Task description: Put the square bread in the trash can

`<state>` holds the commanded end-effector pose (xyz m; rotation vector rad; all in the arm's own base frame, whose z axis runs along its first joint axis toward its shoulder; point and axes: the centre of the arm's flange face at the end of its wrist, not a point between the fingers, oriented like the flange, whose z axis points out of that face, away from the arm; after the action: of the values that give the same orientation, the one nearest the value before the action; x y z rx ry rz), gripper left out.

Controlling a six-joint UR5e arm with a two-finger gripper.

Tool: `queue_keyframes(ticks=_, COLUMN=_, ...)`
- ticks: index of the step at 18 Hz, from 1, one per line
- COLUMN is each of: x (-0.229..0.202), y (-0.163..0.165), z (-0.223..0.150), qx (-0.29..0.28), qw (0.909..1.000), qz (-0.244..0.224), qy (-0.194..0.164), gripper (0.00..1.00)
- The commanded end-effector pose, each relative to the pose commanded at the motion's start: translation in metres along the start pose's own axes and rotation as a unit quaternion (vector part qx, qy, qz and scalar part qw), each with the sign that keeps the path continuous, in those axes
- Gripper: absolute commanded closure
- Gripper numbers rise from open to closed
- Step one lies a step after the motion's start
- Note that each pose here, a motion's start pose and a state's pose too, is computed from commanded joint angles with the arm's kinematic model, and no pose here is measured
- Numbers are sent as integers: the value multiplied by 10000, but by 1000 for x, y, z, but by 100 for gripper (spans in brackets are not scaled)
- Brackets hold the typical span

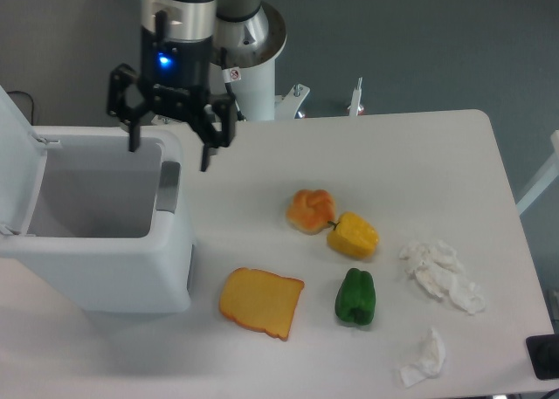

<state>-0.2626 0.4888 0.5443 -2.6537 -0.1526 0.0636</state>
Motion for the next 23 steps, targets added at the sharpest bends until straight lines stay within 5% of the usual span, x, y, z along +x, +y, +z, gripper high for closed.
queue_keyframes(ticks=6, x=-41, y=8, z=8, qx=-403, qw=9936, qz=946, qy=-463, gripper=0)
queue_keyframes(ticks=14, x=-76, y=26, z=-4, qx=-823, qw=9627, qz=2473, qy=-730, gripper=0)
queue_keyframes(ticks=23, x=-88, y=33, z=-13, qx=-833, qw=9612, qz=2502, qy=-812, gripper=0)
